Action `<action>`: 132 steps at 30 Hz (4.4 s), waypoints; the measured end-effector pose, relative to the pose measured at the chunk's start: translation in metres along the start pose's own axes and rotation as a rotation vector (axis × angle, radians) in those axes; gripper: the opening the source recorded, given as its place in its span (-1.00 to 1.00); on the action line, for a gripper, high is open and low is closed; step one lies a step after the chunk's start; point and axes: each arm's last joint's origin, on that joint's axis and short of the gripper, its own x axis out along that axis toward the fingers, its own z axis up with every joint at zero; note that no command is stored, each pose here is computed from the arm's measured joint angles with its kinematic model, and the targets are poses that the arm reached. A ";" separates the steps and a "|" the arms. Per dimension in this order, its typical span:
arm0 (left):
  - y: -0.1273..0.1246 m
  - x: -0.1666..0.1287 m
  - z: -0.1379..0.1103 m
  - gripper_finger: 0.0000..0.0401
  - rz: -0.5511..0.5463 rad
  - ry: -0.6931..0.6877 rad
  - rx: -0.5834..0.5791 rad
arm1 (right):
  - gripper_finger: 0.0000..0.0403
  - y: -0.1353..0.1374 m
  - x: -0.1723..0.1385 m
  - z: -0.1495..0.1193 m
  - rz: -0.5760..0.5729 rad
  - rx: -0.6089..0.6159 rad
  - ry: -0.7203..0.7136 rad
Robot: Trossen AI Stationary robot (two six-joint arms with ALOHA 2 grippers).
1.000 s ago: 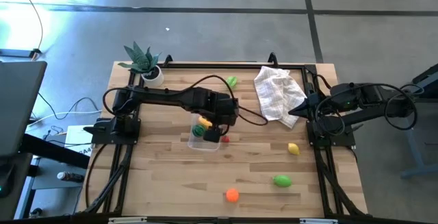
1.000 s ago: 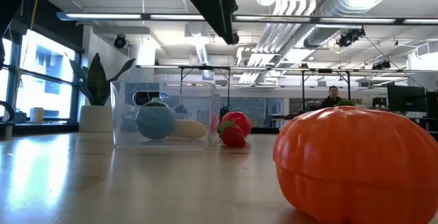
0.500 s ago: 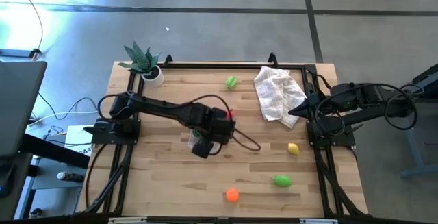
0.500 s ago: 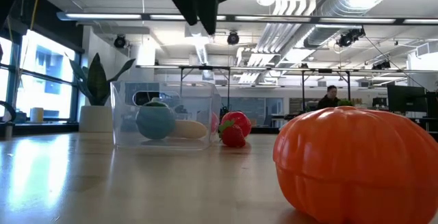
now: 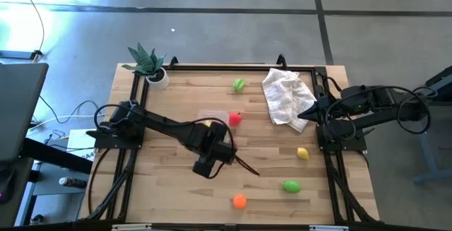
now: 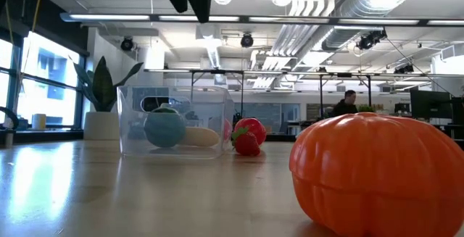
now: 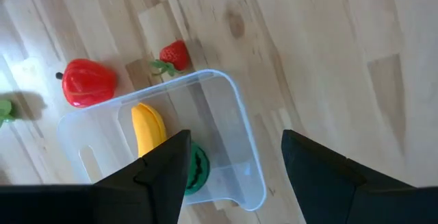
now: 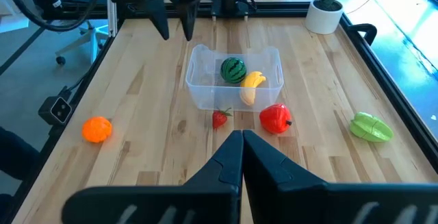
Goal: Pick and placing Produce into tupperware
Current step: Put the starfruit into the bin
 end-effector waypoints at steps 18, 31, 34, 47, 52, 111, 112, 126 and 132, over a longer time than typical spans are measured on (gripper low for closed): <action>0.151 0.000 -0.017 0.08 0.033 -0.284 -0.305 | -1.00 0.000 0.000 0.000 0.000 0.000 0.000; 0.276 0.063 -0.051 0.08 -0.033 -0.524 -0.558 | -1.00 0.000 0.000 0.000 0.000 0.000 0.000; 0.289 0.085 -0.054 0.08 -0.082 -0.537 -0.610 | -1.00 0.000 0.000 0.000 -0.001 0.000 0.000; 0.334 0.118 -0.081 0.08 -0.056 -0.594 -0.925 | -1.00 0.000 0.000 0.000 0.000 0.000 0.000; 0.334 0.122 -0.093 0.08 -0.042 -0.489 -0.992 | -1.00 0.000 0.000 0.000 0.000 0.000 0.000; 0.328 0.194 -0.102 0.79 -0.148 -0.299 -0.990 | -1.00 0.000 0.000 0.000 0.000 0.000 0.000; 0.329 0.194 -0.102 0.80 -0.146 -0.298 -0.990 | -1.00 0.000 0.000 0.000 0.000 0.000 0.000; 0.328 0.208 -0.100 0.79 -0.143 -0.301 -0.988 | -1.00 0.000 0.000 0.000 0.000 0.000 0.000; 0.328 0.208 -0.096 0.78 -0.128 -0.320 -0.977 | -1.00 0.000 0.000 0.000 0.000 0.000 0.000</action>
